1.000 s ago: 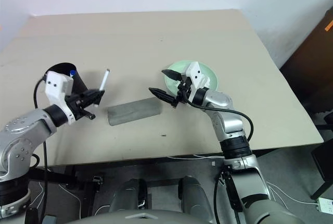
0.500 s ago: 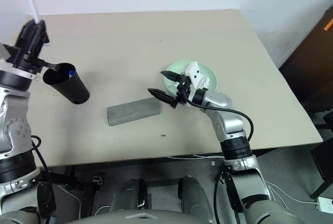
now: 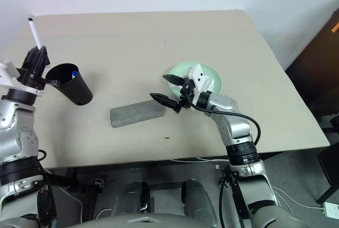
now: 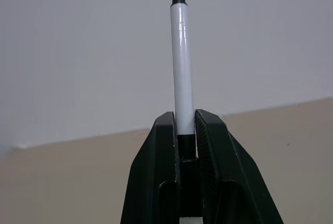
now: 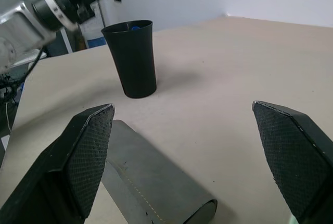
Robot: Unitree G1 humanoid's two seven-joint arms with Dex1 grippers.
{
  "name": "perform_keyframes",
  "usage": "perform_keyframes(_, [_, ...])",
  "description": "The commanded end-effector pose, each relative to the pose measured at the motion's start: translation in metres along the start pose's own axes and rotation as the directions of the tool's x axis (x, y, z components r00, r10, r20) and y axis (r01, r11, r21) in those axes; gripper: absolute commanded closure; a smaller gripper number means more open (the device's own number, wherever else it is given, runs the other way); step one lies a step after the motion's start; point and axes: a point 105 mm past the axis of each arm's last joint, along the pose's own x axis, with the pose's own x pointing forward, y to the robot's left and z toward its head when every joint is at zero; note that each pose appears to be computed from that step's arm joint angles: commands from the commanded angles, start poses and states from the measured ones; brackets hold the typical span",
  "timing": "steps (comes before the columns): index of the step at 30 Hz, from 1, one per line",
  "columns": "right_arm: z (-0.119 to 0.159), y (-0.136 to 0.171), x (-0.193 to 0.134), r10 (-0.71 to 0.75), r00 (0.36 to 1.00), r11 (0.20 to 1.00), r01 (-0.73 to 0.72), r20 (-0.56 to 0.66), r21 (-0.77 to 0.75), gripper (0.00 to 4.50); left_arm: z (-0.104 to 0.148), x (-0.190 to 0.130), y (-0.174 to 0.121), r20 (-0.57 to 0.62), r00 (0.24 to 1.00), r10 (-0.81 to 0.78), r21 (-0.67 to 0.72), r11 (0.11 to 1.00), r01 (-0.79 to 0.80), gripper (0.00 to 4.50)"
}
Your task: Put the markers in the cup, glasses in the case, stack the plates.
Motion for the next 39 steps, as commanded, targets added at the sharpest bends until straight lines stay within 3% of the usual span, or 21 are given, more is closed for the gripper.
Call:
perform_keyframes(1, [0.016, 0.003, 0.001, 0.013, 0.999, 0.998, -0.01, 0.04, -0.055, 0.0, 0.002, -0.003, 0.006, 0.021, 1.0, 0.015, 0.016, 1.0, -0.015, 4.32])
perform_keyframes(6, [0.018, 0.002, 0.001, 0.006, 0.999, 0.998, -0.003, 0.042, -0.065, 0.0, -0.006, -0.006, 0.005, -0.005, 1.0, 0.019, 0.008, 1.0, -0.019, 4.32])
perform_keyframes(18, [0.018, 0.001, 0.001, -0.005, 0.999, 0.997, 0.008, 0.044, -0.072, 0.0, -0.011, -0.01, 0.002, -0.032, 0.999, 0.006, 0.02, 1.0, -0.005, 0.17])
perform_keyframes(19, [0.018, 0.001, 0.001, -0.003, 0.999, 0.998, 0.006, 0.047, -0.069, 0.0, -0.009, -0.01, 0.0, -0.04, 0.999, -0.016, 0.01, 1.0, 0.017, 0.03])
perform_keyframes(24, [0.022, -0.002, -0.002, 0.003, 0.998, 0.998, 0.0, 0.057, -0.067, 0.0, 0.014, -0.023, -0.008, -0.047, 0.991, -0.125, -0.026, 0.992, 0.124, 0.03])
perform_keyframes(29, [0.021, -0.004, -0.007, 0.029, 0.999, 0.998, -0.026, 0.046, -0.063, 0.0, 0.032, -0.06, -0.017, -0.135, 0.952, -0.276, -0.066, 0.961, 0.269, 0.03])
perform_keyframes(33, [0.018, -0.002, -0.008, 0.046, 0.998, 0.997, -0.043, 0.043, -0.06, 0.0, 0.033, -0.084, -0.029, -0.185, 0.898, -0.4, -0.081, 0.917, 0.392, 0.03])
perform_keyframes(39, [0.015, -0.002, -0.01, 0.045, 0.998, 0.997, -0.043, 0.033, -0.061, 0.0, 0.01, -0.102, -0.05, -0.262, 0.832, -0.489, -0.165, 0.872, 0.46, 0.03])
